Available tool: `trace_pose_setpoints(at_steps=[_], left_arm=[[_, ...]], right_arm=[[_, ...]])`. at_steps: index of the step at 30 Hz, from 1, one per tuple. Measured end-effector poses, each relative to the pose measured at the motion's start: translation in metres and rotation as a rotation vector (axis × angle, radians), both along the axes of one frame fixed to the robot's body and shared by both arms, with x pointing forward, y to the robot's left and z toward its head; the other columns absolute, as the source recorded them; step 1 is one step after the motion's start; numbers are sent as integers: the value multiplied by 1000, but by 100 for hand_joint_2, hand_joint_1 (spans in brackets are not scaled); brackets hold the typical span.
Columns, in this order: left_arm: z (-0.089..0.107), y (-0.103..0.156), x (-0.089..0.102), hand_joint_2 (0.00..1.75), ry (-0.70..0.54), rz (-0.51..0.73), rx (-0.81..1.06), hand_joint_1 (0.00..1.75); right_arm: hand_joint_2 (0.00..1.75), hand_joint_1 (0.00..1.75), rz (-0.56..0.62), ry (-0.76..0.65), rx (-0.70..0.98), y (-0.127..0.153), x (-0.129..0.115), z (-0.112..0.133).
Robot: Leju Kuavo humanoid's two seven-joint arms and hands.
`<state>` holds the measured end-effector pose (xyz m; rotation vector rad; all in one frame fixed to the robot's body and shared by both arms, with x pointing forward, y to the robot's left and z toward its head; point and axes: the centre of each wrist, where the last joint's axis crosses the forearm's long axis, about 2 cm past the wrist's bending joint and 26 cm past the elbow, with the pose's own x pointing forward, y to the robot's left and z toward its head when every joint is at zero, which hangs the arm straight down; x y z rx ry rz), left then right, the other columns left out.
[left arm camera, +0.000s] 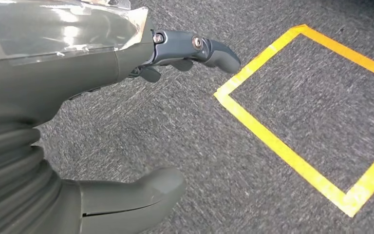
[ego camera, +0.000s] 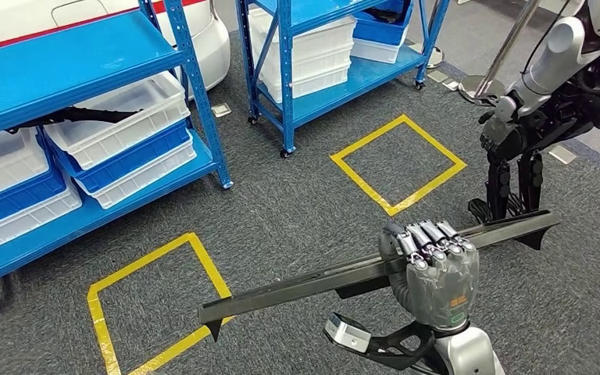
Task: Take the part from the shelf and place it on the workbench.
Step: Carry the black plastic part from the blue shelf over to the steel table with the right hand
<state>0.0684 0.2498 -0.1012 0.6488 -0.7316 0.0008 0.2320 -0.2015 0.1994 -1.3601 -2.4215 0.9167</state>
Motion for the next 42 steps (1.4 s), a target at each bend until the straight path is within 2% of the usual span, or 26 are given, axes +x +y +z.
trace_pose_setpoints(at_steps=[31,42], left_arm=[[-1,4,-1,175,2,-19,-20,0],[-1,3,-2,175,5,-17,-17,0]], right_arm=[[175,175,-7,19,-3,0,5,-4],[175,175,-24,-7,-54,3,3,-5]])
